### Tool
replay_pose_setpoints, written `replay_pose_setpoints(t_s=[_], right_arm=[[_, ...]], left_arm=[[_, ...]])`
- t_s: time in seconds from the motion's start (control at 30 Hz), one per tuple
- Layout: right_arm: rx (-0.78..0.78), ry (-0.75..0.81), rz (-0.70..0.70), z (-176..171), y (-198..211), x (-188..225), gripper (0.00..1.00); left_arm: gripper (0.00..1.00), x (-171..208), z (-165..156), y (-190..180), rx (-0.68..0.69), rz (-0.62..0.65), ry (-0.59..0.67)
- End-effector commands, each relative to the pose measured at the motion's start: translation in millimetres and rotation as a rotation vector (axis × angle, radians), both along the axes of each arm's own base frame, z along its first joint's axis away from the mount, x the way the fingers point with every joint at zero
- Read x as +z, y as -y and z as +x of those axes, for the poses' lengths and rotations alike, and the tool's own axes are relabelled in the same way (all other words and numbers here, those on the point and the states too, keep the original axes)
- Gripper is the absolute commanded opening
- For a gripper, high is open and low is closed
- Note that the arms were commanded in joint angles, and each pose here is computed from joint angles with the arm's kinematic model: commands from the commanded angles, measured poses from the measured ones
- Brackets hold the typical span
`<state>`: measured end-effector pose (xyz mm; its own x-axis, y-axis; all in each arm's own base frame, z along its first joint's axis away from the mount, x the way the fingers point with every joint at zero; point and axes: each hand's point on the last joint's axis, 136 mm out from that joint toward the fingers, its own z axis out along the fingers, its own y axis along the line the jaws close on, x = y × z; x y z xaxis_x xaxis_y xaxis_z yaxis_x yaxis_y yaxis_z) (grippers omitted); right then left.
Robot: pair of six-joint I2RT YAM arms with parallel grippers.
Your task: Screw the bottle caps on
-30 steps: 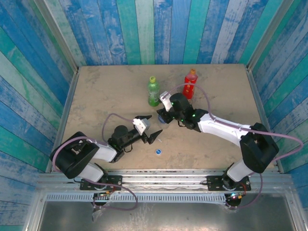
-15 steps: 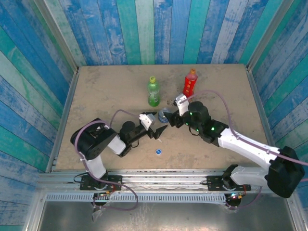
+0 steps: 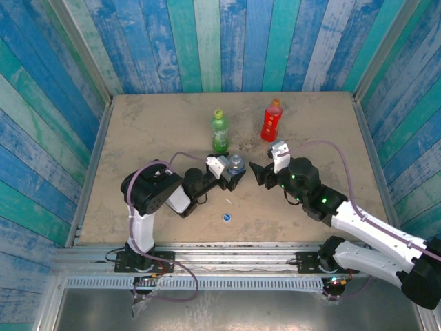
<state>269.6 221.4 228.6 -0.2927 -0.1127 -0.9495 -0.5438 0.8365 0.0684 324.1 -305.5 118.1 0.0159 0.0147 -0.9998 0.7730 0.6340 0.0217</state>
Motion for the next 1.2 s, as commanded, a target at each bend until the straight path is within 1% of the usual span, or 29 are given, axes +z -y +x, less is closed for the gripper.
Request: replay_pose_setpoints(t_s=[0.0,0.13,0.2,0.27,0.33,0.5,0.57,0.7,0.77,0.9,1.0,1.07,1.17], right_arm=[[-0.027,-0.022,-0.023,-1.2,6.6,-11.1,0.78],[-0.03,-0.024,-0.027,-1.7,7.5,-11.8,0.78],[-0.035,-0.023,-0.029,-1.2,8.5,-11.8,0.78],[-0.037,-0.023,-0.032,-1.0,8.9,-12.2,0.78],[-0.04,-0.032,-0.035,-0.7,9.0,-15.0,0.78],[-0.029,-0.042,-0.054,-2.0,8.2,-21.1,0.78],[-0.011,-0.044,-0.072,-4.1,7.2,-24.5,0.78],[0.118,-0.045,-0.115,-18.1,-6.5,-38.7,0.78],[0.203,-0.049,-0.128,-29.0,-16.9,-49.0,0.74],[0.423,-0.06,-0.194,-61.0,-42.7,-80.0,0.73],[0.583,-0.068,-0.247,-87.7,-61.1,-106.2,0.74],[0.642,-0.095,-0.276,-96.7,-68.1,-124.9,0.75],[0.717,-0.097,-0.335,-107.0,-79.1,-147.5,0.75]], left_arm=[[0.95,-13.8,2.5,6.3,-0.016,0.016,-0.021],[0.85,-15.4,2.8,6.6,-0.017,0.006,-0.018],[0.84,-15.9,1.3,7.2,-0.023,0.003,-0.017],[0.81,-15.4,0.0,6.6,-0.026,0.001,-0.014],[0.74,-13.3,-2.0,6.1,-0.031,-0.003,-0.006],[0.62,-8.2,-7.1,3.8,-0.039,-0.01,0.005],[0.6,-5.6,-8.3,1.9,-0.037,-0.008,0.015],[0.6,0.3,-15.1,-2.3,-0.047,-0.001,0.039],[0.6,5.9,-20.2,-5.4,-0.072,-0.01,0.05],[0.62,11.1,-29.3,-13.3,-0.118,-0.019,0.064],[0.62,11.1,-31.2,-18.6,-0.136,-0.023,0.055],[0.62,12.0,-30.8,-22.0,-0.138,-0.031,0.055],[0.62,9.0,-29.6,-23.0,-0.137,-0.016,0.051]])
